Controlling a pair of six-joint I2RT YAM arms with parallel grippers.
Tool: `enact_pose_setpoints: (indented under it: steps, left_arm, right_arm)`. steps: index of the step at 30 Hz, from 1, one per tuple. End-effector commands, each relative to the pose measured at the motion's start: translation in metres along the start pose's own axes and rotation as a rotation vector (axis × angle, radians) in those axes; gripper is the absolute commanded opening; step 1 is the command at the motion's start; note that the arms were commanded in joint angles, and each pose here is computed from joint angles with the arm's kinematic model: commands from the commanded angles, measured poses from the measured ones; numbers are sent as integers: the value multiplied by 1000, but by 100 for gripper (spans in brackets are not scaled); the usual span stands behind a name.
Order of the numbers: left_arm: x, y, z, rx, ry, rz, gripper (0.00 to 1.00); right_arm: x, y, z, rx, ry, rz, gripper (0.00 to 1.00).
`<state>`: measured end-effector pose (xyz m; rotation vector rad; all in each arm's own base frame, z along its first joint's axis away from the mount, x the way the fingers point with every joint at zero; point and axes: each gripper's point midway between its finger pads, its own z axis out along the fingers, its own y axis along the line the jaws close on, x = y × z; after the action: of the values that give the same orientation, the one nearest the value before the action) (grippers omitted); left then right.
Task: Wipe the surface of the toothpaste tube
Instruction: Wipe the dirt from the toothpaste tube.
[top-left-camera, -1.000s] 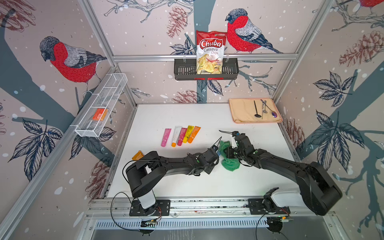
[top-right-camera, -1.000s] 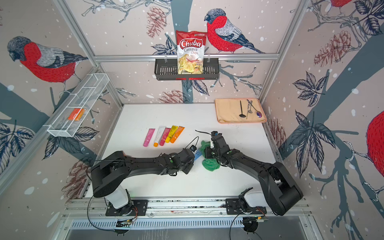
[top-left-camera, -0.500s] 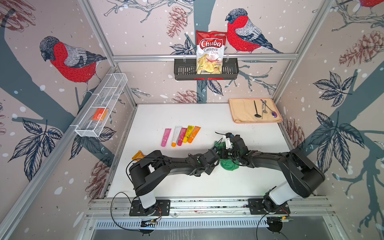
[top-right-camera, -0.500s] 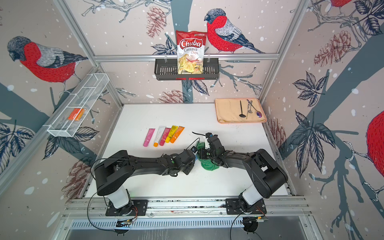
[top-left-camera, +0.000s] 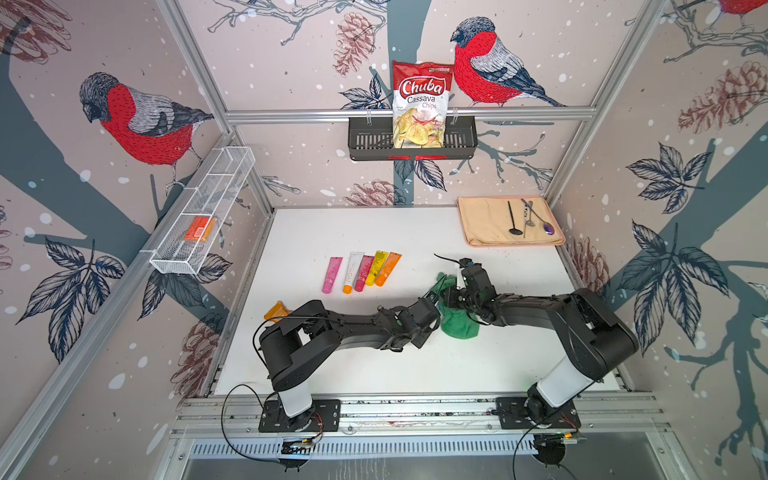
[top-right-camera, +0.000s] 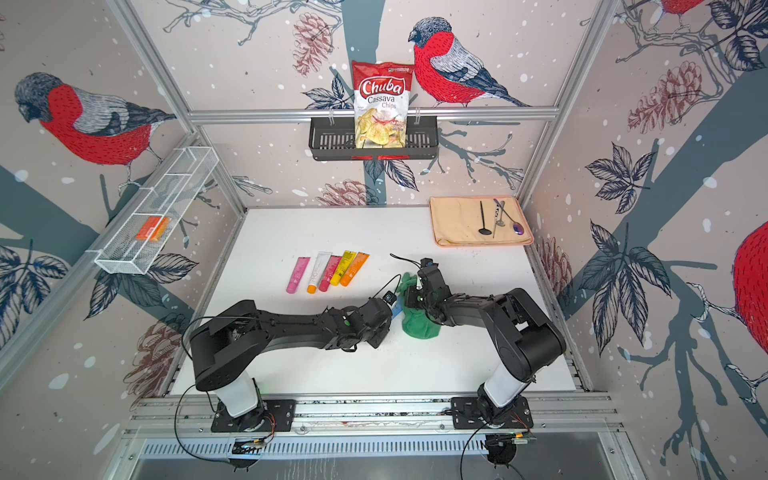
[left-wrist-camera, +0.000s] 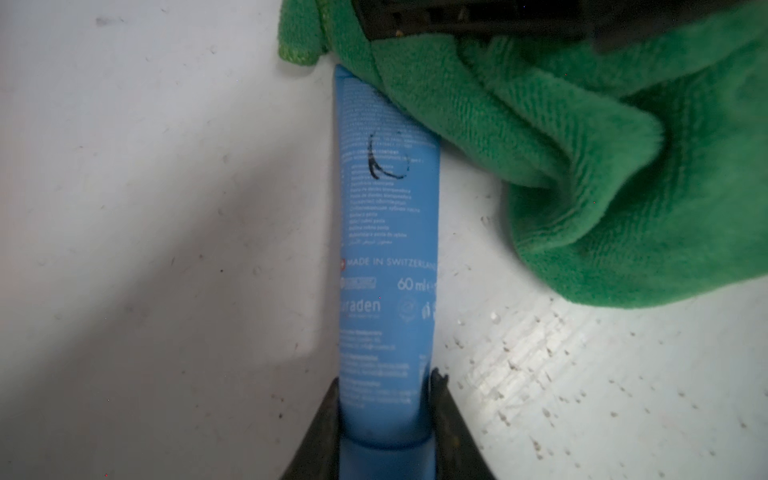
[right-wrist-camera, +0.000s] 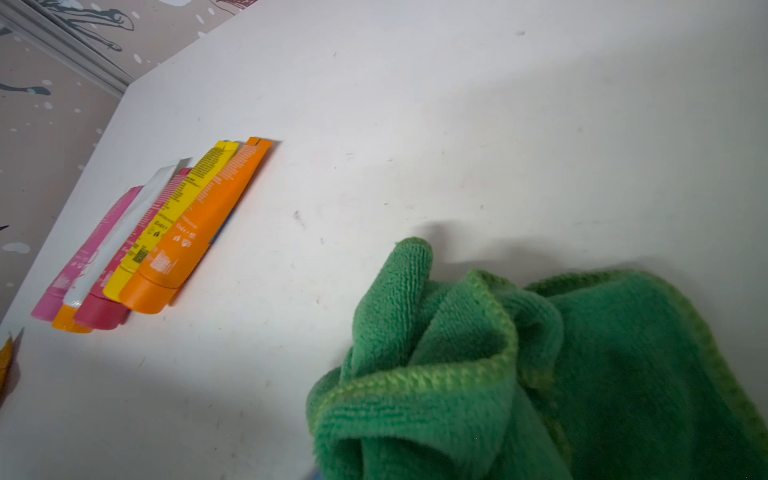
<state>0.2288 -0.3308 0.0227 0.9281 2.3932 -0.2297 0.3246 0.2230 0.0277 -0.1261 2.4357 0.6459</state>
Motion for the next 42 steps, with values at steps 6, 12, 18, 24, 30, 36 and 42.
enact_pose_setpoints:
  steps: [6,12,18,24,30,36,42]
  left_arm:
    - [-9,-11,0,53,-20,33,19]
    - [-10,-11,-1,55,-23,41,19]
    - [-13,-10,-4,49,-36,40,19]
    - [-11,-10,-4,51,-36,38,18]
    - [-4,19,-7,-94,-6,36,18]
    - [-1,18,-16,-59,-38,46,18]
    - [-1,13,-16,-30,-44,57,17]
  right_arm:
    - [19,57,-31,-266,54,-12,1]
    - [29,78,-41,-410,82,14,1]
    - [54,40,-12,-242,142,42,1]
    - [42,-40,-16,155,47,34,1]
    - [21,-61,-32,278,-29,32,1]
    - [9,13,-32,-17,-29,-1,2]
    - [30,78,-35,-314,70,-15,2]
